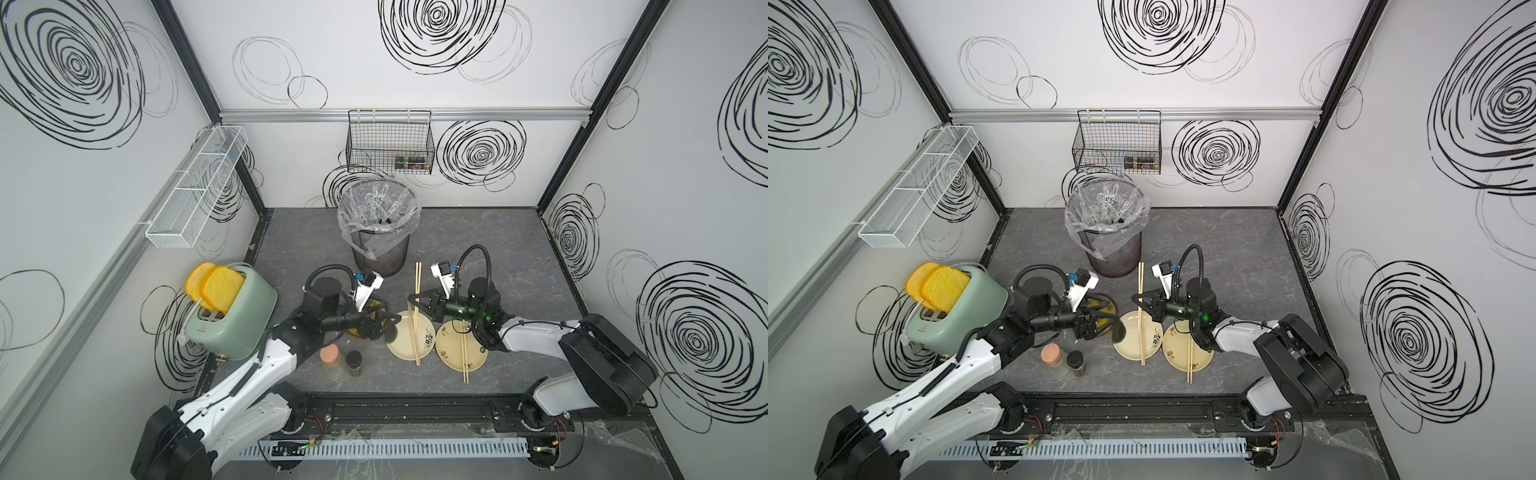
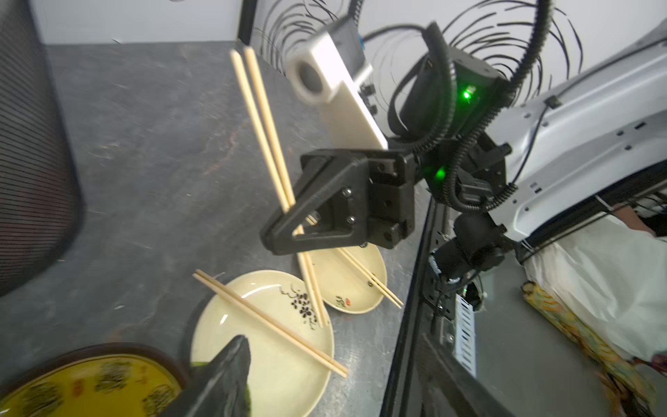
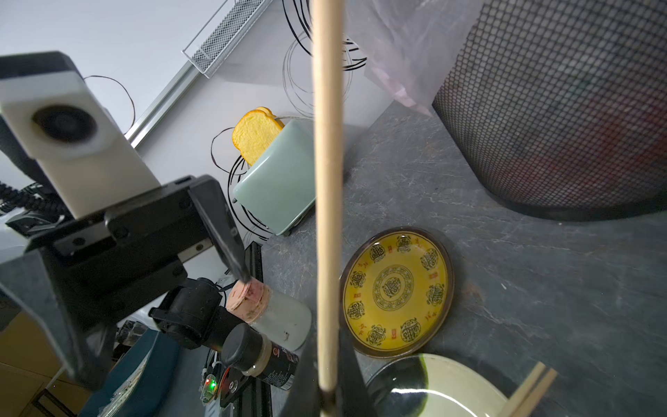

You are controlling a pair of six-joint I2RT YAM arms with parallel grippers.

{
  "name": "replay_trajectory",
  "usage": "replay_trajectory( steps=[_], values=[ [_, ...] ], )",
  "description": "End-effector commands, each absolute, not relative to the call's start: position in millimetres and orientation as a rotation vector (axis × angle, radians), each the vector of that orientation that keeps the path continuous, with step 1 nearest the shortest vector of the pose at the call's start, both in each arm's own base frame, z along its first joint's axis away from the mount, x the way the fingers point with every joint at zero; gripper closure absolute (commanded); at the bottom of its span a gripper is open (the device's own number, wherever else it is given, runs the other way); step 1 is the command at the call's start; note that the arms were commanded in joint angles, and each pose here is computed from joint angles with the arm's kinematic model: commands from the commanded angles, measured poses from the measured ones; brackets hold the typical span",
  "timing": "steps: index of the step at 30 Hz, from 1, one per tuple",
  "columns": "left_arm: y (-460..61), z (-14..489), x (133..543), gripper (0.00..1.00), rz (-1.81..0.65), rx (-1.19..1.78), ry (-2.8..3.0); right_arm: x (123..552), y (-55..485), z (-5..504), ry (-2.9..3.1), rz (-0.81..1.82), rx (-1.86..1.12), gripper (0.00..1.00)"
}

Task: Remove the packaging of disposable chopsticks
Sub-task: Place the disposable chopsticks on the plate.

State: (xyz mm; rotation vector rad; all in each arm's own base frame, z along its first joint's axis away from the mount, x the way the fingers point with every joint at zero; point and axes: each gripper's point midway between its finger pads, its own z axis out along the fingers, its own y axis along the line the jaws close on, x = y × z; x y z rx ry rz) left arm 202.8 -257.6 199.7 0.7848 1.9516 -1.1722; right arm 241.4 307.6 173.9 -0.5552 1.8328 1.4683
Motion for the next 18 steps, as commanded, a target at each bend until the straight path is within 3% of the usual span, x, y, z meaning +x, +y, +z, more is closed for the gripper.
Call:
replay_trajectory(
  steps=[1,13,18],
  values=[
    [-278.8,203.3,203.0,0.23,-1.243,0.787,1.888,237.8,301.7,197.1,1.732,1.493,-0.564,1.0],
    [-329.9,177.6,213.6,0.32,-1.368,0.805,1.912,235.1,294.3,207.2,1.687,1.507,-0.547,1.0],
    [-338.2,173.4,222.6,0.46,-1.371,0.798,1.908,234.1,293.1,209.4,1.68,1.508,-0.546,1.0]
  ],
)
